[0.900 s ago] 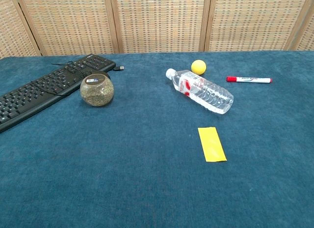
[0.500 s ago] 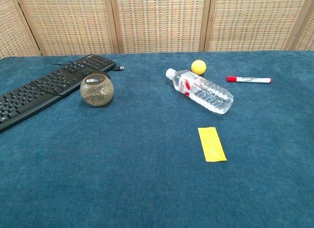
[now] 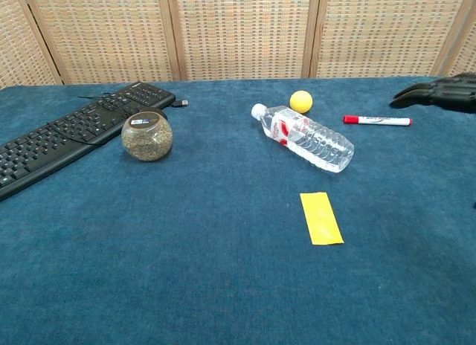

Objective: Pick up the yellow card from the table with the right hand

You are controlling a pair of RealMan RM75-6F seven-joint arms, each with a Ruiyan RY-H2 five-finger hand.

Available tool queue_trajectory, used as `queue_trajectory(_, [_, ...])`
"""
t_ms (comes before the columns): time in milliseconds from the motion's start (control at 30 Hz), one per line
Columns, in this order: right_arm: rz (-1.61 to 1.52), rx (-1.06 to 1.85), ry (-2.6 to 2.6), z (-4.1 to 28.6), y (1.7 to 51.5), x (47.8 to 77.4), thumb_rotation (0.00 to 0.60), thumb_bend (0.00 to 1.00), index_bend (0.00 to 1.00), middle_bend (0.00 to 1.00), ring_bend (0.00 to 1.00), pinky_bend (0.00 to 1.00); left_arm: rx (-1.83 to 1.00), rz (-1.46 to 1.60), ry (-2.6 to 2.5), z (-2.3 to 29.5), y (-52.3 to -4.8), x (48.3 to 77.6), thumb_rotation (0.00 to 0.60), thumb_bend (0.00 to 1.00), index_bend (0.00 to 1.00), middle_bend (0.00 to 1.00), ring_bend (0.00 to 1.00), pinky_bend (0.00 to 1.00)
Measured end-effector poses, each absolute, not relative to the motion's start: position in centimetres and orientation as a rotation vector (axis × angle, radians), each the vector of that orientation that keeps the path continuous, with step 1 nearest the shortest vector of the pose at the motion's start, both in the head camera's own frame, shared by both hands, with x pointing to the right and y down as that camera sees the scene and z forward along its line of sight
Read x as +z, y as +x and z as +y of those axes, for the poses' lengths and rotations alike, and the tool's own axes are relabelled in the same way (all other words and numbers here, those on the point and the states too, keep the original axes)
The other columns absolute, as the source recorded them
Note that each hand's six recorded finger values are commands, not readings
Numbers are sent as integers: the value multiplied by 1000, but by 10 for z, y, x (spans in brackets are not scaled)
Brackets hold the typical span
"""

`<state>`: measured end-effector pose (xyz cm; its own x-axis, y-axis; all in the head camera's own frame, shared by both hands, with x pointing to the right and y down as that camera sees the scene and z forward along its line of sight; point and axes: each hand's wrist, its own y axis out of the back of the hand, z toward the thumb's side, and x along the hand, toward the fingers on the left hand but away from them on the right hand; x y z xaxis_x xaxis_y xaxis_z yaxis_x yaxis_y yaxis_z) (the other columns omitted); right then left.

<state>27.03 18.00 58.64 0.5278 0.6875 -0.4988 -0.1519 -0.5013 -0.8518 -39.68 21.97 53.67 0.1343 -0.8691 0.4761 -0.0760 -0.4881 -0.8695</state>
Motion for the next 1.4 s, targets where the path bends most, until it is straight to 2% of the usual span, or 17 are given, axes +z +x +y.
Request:
queue_trajectory(233, [-302,1024,-1870,160,201,628,600,0,115,0,0,0,-1460,934,-1711,213,-404,542,600,0,0,0,0,0])
queue_trajectory(533, [-221,1035,-1852,161,156,675,600,0,158,0,0,0,-1481,943,-1709,208,-408,545,600,0,0,0,0,0])
queue_trajectory(733, [-191,1037,-1847,164,144,684,600,0,162,0,0,0,-1488,941,-1708,207,-408,547,600,0,0,0,0,0])
queue_trajectory(1400, [-137,1106,-1810,178,148,710,600,0,173,0,0,0,-1492,945,-1712,206,-408,548,600,0,0,0,0,0])
